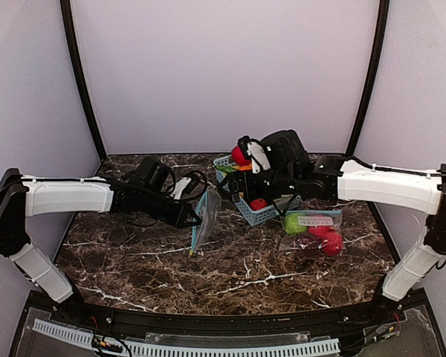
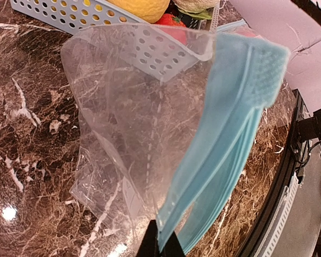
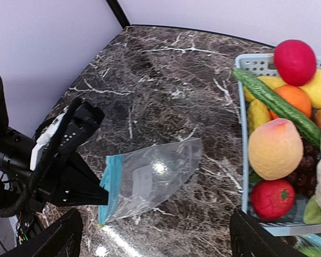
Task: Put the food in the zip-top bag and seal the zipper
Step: Pass from the left arm to the right
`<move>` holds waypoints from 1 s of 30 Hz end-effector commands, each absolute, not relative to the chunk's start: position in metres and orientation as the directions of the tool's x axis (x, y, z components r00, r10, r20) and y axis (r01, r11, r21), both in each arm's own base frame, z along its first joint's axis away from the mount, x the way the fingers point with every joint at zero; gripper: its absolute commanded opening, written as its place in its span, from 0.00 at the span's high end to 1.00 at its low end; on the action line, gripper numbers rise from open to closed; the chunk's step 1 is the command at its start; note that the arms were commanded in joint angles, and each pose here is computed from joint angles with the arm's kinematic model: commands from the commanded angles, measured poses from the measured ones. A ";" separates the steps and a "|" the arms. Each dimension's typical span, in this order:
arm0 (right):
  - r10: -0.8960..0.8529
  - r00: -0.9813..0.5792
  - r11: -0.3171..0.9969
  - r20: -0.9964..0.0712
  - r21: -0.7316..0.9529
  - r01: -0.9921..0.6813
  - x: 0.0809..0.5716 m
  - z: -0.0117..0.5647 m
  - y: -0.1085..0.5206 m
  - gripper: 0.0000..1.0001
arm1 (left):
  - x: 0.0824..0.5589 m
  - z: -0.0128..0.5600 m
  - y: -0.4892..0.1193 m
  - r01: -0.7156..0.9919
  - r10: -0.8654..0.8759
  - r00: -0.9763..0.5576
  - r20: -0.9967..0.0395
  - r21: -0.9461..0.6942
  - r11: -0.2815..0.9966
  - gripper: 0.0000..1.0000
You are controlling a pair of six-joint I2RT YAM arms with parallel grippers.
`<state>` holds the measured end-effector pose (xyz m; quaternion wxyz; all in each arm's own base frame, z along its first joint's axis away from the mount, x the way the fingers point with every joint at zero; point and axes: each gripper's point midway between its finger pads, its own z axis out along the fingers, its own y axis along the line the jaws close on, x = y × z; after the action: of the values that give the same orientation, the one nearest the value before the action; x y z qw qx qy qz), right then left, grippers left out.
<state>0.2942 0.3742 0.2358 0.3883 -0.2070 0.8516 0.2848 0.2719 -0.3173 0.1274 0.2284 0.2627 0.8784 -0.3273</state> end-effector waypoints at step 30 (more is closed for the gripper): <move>-0.365 -0.514 0.762 -0.776 0.068 -0.644 0.314 0.174 0.435 0.36 | 0.237 0.151 -0.342 0.752 0.417 -0.648 -0.637 -0.449 0.482 0.99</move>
<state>0.3111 0.4192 0.1592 0.3664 -0.2272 0.8865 0.1678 0.2531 -0.3324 0.1416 0.2417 0.3142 0.8519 -0.3423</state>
